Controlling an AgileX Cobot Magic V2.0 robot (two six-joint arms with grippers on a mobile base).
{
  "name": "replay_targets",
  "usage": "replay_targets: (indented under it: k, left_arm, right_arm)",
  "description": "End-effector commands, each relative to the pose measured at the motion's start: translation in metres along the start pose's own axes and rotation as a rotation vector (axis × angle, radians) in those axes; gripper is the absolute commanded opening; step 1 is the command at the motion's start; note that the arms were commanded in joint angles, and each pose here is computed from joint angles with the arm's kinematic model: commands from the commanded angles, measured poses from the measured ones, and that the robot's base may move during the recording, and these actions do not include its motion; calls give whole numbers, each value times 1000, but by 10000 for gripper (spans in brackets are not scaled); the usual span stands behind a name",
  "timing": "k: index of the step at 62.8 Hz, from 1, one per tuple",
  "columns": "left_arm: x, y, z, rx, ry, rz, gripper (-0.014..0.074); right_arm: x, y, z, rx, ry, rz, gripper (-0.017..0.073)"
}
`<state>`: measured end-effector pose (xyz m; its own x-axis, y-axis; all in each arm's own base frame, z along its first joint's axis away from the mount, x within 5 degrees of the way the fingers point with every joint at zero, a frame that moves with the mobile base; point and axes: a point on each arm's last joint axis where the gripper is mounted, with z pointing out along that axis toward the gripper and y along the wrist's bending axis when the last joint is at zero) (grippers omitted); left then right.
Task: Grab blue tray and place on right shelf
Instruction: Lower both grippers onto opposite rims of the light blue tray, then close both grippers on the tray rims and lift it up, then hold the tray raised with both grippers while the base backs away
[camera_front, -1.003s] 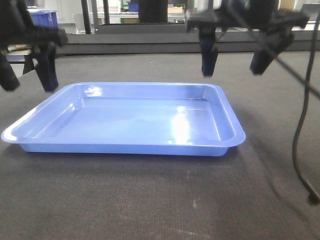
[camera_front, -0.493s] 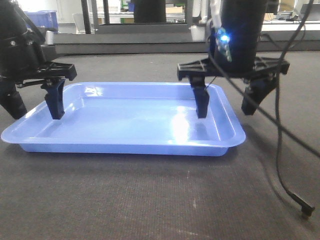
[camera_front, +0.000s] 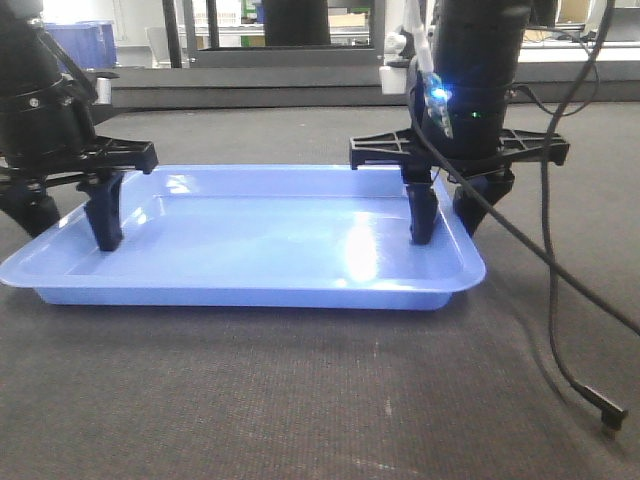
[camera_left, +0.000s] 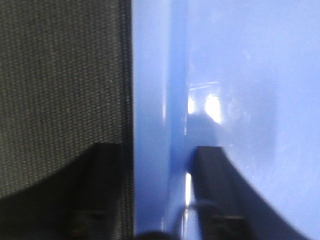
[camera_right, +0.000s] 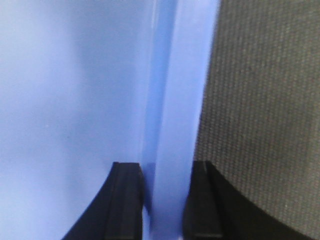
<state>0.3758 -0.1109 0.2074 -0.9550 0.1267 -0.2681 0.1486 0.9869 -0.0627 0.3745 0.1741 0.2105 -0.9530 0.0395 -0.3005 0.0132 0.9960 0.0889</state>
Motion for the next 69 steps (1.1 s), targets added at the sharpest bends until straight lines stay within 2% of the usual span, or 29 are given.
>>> replay_targets:
  k: [1,5,8,16,30,44,51,60,69]
  left_arm:
    - [-9,-2,-28,24,-92,-16,38]
    - [-10,-2,-31,23,-84,-15,-60]
    - [-12,-3,-35,23,-83,-15,-36]
    - [-17,-4,-51,25,-81,-12,-43]
    - [-11,-10,-101,42,-139,5,-43]
    - [12,-13,-160,53,-210,29,-41]
    - [27,-15,-190,57,-254,48,-41]
    - [50,-18,-223,72,-294,74,-41]
    - [70,-23,-235,81,-254,95,-41]
  right_arm:
    - [-9,2,-27,-26,-84,-15,54]
    - [-9,2,-31,-30,-93,-14,54]
    - [-10,2,-36,-34,-102,-13,56]
    - [-11,0,-55,-48,-145,-15,56]
    - [-6,-12,-110,-28,-241,-41,56]
    - [11,-28,-177,-37,-343,-35,56]
    - [25,-37,-206,-38,-377,-60,56]
    - [45,-50,-231,-32,-383,-67,56]
    - [67,-57,-245,-34,-378,-89,56]
